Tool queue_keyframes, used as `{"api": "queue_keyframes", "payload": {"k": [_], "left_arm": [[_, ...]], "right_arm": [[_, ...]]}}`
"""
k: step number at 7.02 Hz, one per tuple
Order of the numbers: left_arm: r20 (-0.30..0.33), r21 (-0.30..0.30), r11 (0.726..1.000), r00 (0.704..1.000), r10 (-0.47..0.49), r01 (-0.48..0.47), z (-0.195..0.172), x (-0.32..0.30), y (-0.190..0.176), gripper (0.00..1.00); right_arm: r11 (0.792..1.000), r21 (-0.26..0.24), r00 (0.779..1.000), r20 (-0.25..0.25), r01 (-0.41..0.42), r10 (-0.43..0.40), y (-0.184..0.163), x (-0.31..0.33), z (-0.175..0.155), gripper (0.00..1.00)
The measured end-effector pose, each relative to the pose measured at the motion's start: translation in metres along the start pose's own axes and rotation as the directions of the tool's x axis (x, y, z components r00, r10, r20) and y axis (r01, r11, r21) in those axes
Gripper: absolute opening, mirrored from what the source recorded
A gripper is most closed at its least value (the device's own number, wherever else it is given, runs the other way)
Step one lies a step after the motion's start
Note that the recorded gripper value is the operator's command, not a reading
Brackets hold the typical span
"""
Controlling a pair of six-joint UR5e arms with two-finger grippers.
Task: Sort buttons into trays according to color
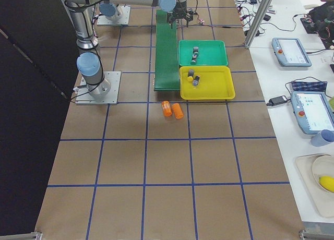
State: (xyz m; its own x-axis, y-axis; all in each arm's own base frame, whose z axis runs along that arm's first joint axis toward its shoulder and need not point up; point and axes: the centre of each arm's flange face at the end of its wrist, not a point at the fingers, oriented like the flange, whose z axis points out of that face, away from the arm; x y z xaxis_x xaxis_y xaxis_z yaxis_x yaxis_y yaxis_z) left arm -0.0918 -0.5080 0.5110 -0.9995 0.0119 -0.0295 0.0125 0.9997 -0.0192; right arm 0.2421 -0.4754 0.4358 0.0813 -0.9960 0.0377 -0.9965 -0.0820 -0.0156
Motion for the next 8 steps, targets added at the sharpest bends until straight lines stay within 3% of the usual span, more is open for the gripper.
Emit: {"api": "queue_keyframes", "payload": {"k": [2,4,5,6,7,8], "left_arm": [[0.000,0.000,1.000,1.000,0.001,-0.001,0.000,0.000,0.000,1.00],[-0.001,0.000,1.000,1.000,0.001,-0.001,0.000,0.000,0.001,1.00],[0.000,0.001,1.000,1.000,0.001,-0.001,0.000,0.000,0.001,1.00],[0.000,0.001,1.000,1.000,0.001,-0.001,-0.001,0.000,0.000,1.00],[0.000,0.001,1.000,1.000,0.001,-0.001,-0.001,0.000,0.001,1.00],[0.001,0.001,1.000,1.000,0.000,0.000,-0.001,0.000,0.000,1.00]], "right_arm": [[1.000,0.008,1.000,0.005,-0.019,0.019,0.005,-0.019,-0.024,1.00],[0.998,0.016,0.997,-0.026,-0.066,0.066,0.009,-0.012,-0.045,1.00],[0.992,0.021,0.991,-0.044,-0.128,0.128,0.017,-0.004,-0.058,1.00],[0.967,0.031,0.966,-0.051,-0.253,0.254,0.025,0.002,-0.065,1.00],[0.919,0.039,0.918,-0.045,-0.392,0.393,0.028,0.004,-0.069,1.00],[0.844,0.036,0.844,-0.027,-0.535,0.536,0.030,0.001,-0.071,1.00]]}}
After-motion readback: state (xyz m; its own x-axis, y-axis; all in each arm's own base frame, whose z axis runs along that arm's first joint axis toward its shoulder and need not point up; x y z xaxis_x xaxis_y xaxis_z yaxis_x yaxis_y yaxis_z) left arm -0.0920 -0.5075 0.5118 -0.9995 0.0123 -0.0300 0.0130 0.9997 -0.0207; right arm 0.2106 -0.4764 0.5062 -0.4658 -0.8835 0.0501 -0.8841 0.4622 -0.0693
